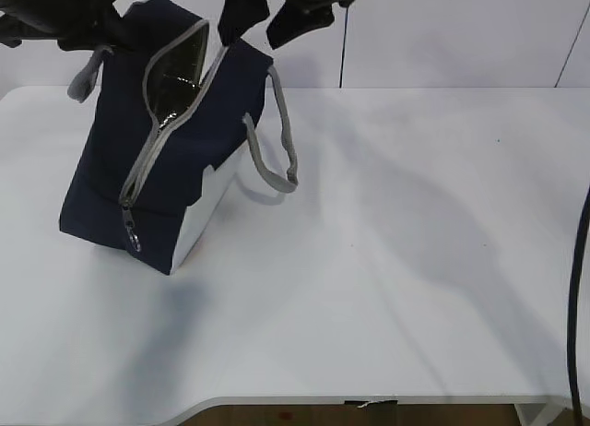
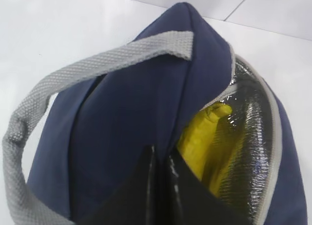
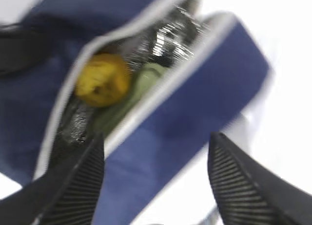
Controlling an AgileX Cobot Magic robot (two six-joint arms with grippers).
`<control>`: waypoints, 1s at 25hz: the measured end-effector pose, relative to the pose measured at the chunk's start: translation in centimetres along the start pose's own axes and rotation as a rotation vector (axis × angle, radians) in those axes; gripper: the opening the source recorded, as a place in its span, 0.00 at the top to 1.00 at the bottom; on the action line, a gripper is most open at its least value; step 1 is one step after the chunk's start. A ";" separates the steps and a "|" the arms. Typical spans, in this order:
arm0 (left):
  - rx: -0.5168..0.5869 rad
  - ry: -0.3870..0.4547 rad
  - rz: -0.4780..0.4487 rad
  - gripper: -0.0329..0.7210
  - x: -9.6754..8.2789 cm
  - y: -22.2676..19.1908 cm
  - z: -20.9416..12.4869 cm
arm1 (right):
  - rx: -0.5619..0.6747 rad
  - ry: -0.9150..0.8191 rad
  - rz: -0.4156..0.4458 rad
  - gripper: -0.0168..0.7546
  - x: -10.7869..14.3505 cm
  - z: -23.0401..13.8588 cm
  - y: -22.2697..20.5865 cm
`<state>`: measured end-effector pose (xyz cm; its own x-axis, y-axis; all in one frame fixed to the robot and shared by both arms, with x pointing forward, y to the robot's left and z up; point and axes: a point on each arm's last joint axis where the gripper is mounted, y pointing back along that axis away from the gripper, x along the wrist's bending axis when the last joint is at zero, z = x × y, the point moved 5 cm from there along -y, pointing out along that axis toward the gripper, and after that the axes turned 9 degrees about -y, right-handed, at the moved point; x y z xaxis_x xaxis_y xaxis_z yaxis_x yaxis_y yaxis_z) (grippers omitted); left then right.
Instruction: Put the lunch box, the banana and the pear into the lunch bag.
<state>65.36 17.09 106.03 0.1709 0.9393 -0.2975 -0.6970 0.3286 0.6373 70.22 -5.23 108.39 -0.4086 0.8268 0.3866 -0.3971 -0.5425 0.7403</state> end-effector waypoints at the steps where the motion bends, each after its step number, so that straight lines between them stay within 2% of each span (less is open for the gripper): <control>1: 0.000 0.000 0.000 0.96 0.0 0.0 0.0 | 0.002 -0.035 -0.009 0.31 -0.5 0.0 0.1; 8: -0.006 -0.003 0.002 0.96 0.0 0.0 0.1 | -0.010 -0.239 -0.042 0.33 -3.2 0.5 0.5; 15: -0.010 -0.003 0.002 0.96 0.0 0.0 0.1 | 0.061 -0.373 0.071 0.33 -3.7 -0.3 -2.3; 20: -0.010 -0.003 0.002 0.96 0.0 0.0 0.1 | 0.104 -0.436 0.142 0.41 -3.4 -0.8 -4.0; 25: -0.010 -0.003 0.002 0.96 0.0 0.0 0.1 | 0.117 -0.453 0.156 0.54 -3.5 -1.0 -4.6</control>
<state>65.46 17.13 106.12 0.1721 0.9401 -0.2941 -0.7041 0.3262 0.6307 72.62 -5.76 103.09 -0.0475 0.7329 0.6787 -0.2538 -0.6660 0.7015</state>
